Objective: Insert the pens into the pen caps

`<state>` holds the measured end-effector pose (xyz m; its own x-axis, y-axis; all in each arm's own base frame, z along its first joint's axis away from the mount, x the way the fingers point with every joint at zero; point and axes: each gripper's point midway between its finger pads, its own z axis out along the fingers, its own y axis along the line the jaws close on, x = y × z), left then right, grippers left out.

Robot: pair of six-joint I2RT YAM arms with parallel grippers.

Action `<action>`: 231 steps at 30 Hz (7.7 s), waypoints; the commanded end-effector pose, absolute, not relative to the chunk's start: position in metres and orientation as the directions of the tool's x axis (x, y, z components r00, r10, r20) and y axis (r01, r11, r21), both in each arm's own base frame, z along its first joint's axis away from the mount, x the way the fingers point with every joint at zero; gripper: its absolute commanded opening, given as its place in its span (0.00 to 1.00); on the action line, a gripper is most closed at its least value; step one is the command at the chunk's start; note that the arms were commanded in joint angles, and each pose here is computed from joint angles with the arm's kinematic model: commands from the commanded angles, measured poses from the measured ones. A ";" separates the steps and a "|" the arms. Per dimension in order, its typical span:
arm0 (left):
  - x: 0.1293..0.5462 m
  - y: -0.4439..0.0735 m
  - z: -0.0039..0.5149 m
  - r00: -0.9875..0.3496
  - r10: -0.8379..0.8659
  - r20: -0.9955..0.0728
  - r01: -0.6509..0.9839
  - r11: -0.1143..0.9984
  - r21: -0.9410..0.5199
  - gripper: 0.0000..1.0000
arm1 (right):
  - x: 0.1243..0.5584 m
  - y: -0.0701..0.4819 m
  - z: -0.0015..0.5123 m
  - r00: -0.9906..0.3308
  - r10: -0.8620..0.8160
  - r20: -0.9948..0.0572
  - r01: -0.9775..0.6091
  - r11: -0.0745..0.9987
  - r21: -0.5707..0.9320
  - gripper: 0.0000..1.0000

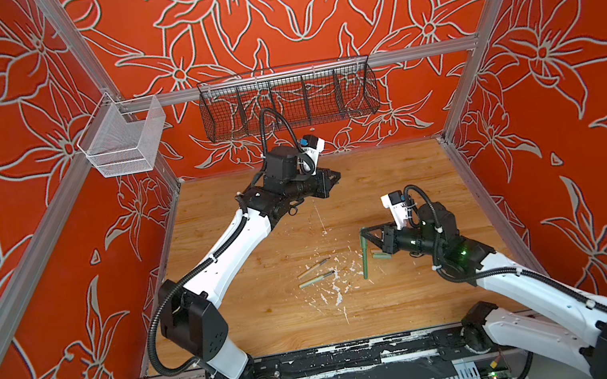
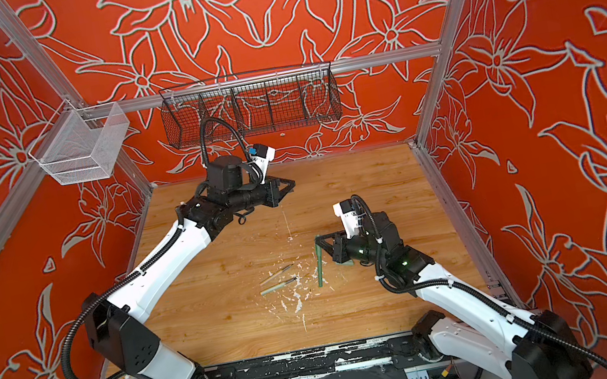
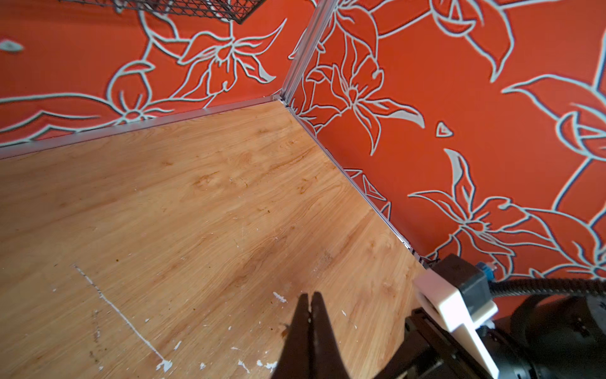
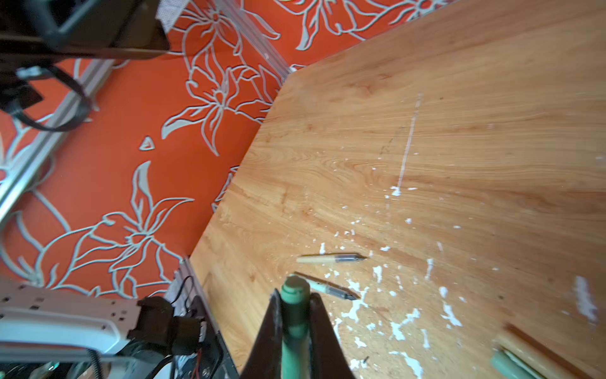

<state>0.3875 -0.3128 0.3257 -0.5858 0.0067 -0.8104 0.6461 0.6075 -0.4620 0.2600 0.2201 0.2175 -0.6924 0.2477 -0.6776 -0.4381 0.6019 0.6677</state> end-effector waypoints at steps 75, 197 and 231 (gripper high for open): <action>0.261 -0.345 0.245 -0.667 0.259 -0.698 0.736 0.375 -0.564 0.00 | 0.298 0.224 0.321 -0.553 0.292 -0.780 -0.614 0.490 0.619 0.52; 0.264 -0.152 0.179 -0.704 -0.060 -0.708 0.247 0.913 -0.324 0.97 | 0.469 0.066 0.058 -0.919 -0.111 -0.379 -0.101 0.994 -0.046 0.00; 0.272 -0.163 0.190 -0.698 -0.024 -0.716 0.293 0.902 -0.316 0.97 | 0.306 0.144 0.130 -0.914 -0.169 -0.369 -0.235 0.962 0.141 0.48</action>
